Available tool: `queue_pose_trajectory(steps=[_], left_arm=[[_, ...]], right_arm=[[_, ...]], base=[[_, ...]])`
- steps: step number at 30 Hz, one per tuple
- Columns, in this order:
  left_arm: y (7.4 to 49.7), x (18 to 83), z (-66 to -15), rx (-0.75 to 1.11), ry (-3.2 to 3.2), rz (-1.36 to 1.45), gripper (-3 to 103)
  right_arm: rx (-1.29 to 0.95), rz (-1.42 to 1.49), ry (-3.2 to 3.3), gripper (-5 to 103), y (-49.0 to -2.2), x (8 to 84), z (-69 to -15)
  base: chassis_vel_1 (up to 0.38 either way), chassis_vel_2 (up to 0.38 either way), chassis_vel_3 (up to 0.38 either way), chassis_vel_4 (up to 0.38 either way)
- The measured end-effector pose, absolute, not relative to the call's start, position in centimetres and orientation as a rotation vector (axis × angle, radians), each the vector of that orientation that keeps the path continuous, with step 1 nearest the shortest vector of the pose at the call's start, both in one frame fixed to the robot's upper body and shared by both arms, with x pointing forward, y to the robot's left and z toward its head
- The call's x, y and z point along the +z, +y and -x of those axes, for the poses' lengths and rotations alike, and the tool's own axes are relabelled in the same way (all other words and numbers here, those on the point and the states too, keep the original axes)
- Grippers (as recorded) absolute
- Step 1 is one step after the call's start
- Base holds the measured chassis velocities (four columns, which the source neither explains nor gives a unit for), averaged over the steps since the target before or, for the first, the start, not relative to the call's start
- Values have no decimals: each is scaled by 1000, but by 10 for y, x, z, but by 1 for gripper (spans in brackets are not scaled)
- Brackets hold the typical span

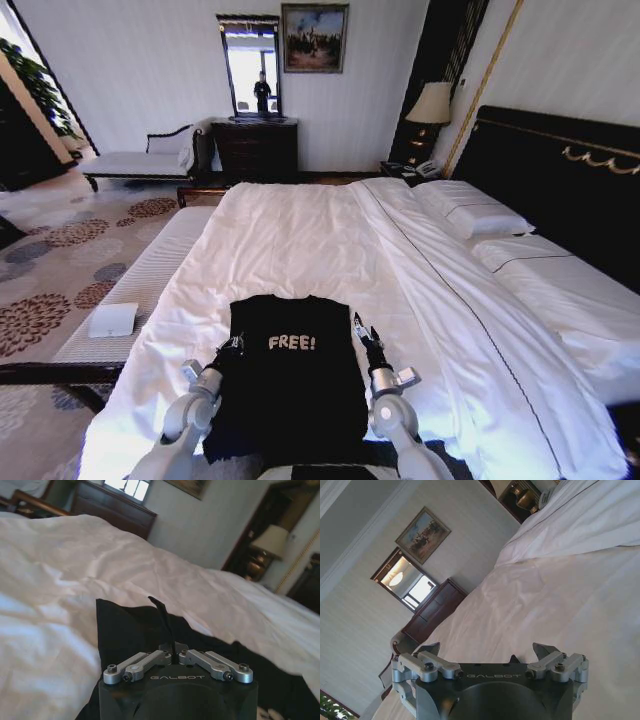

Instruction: Fold the clothes on the bed.

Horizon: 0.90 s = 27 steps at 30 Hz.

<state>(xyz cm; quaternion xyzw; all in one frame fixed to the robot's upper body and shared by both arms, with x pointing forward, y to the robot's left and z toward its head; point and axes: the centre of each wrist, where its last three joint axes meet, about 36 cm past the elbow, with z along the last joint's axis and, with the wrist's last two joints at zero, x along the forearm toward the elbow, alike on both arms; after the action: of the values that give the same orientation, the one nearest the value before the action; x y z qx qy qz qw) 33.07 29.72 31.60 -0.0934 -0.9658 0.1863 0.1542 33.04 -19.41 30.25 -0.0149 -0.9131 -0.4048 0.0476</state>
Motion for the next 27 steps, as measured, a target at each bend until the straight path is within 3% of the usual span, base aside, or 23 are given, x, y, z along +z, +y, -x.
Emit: queue_pose_trajectory(steps=[13, 26, 27], left_arm=[[312, 303, -317, 238, -2776, 461, 1], [312, 293, -310, 196, -2780, 502, -1], [312, 293, -309, 199, -2785, 498, 3]], right_arm=[[-1221, 50, -2784, 100, -191, 297, -333], [-1209, 53, -2787, 100, -192, 294, -332], [-1209, 53, -2787, 100, -192, 294, -332]], base=[[0, 0, 0, 0], [0, 0, 0, 0], [0, 0, 0, 0]])
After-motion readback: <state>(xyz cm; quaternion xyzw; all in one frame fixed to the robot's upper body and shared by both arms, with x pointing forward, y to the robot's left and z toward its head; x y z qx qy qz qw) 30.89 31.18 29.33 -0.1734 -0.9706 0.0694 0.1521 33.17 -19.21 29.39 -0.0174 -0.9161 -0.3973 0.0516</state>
